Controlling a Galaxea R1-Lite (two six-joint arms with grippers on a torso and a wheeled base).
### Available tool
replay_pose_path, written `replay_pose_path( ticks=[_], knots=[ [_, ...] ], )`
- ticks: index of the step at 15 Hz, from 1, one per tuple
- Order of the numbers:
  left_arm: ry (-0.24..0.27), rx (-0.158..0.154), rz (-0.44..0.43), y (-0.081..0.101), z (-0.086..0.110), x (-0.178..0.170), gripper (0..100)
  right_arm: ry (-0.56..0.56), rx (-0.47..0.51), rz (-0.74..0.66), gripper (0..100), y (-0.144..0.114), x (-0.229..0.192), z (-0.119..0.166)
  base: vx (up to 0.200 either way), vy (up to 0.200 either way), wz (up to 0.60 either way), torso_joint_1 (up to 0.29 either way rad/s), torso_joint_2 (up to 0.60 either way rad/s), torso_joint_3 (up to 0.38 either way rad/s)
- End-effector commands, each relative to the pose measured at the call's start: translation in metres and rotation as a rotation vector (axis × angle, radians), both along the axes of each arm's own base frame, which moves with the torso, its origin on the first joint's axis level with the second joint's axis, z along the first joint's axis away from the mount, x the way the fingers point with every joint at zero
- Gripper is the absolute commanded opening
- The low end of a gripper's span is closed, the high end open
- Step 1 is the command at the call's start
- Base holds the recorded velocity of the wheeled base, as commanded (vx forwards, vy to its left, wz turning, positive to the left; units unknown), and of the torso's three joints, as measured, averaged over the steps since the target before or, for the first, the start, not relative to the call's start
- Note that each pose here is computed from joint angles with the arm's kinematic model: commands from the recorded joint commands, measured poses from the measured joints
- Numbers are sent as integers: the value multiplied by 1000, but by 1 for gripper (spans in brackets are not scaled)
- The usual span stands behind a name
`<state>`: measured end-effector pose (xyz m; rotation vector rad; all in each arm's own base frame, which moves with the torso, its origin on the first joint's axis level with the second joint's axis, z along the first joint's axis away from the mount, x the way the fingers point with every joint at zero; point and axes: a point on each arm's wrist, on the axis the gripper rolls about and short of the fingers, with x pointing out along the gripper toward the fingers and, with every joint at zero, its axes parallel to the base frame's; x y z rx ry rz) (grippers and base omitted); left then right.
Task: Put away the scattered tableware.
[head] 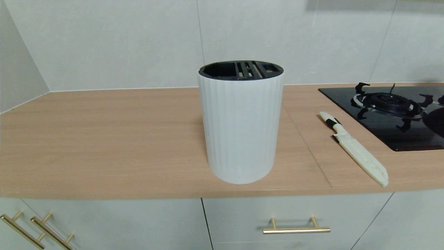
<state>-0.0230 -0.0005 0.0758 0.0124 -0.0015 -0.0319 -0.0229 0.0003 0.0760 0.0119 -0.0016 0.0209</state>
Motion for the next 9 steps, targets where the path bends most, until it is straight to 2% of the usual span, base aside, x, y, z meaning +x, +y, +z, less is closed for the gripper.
replay_pose_path(
  ticks=[1,9],
  knots=[
    [1,0,0,0,0,0,100,2,0,1,100,0,0,0,0,0,0,178,-476,-290],
    [1,0,0,0,0,0,100,2,0,1,100,0,0,0,0,0,0,201,-483,-284]
  ],
)
